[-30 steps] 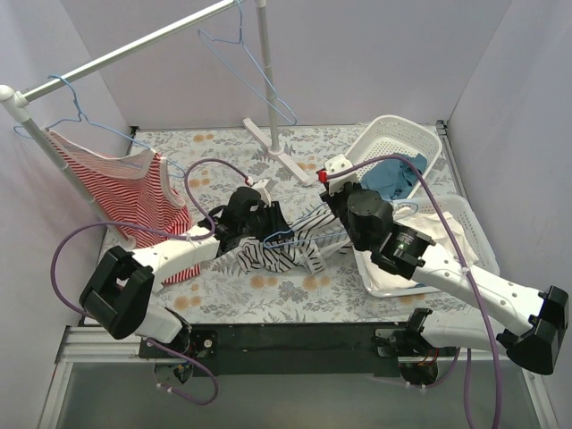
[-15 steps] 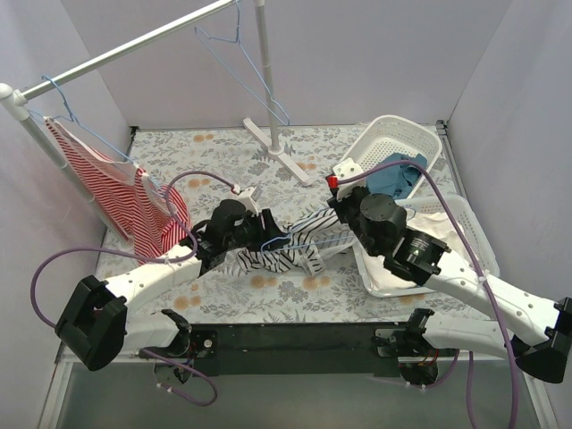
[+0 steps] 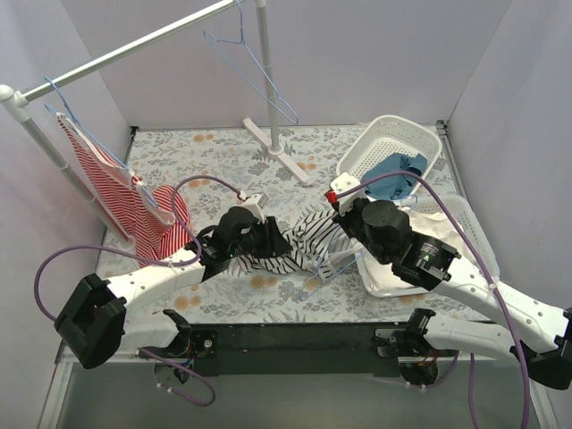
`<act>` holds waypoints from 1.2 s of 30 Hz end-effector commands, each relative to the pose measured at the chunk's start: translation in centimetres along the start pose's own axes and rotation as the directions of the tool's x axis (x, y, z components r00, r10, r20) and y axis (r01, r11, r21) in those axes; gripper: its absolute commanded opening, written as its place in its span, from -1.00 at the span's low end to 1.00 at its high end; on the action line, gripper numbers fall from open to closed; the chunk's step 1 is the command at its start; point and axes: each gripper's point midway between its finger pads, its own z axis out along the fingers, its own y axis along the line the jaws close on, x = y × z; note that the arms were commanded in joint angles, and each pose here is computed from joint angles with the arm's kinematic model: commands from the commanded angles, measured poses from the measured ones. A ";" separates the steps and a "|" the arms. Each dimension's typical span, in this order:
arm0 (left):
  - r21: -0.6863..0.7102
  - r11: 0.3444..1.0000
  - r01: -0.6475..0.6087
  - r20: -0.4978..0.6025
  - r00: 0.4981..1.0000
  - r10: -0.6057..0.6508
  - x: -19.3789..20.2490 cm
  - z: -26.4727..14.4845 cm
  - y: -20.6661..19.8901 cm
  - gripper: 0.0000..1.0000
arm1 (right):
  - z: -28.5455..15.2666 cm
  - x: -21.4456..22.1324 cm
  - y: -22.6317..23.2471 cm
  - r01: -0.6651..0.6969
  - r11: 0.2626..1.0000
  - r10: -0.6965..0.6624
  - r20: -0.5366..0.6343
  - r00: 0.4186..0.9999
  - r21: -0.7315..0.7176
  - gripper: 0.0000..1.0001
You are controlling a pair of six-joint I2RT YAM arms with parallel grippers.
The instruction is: Place the tank top on the hanger
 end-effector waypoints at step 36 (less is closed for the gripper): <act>0.113 0.985 0.130 0.113 0.983 -0.143 6.8 7.5 -7.6 -0.87 | -1.8 -1.5 -2.5 -0.112 0.989 0.103 0.086 0.991 0.098 -0.97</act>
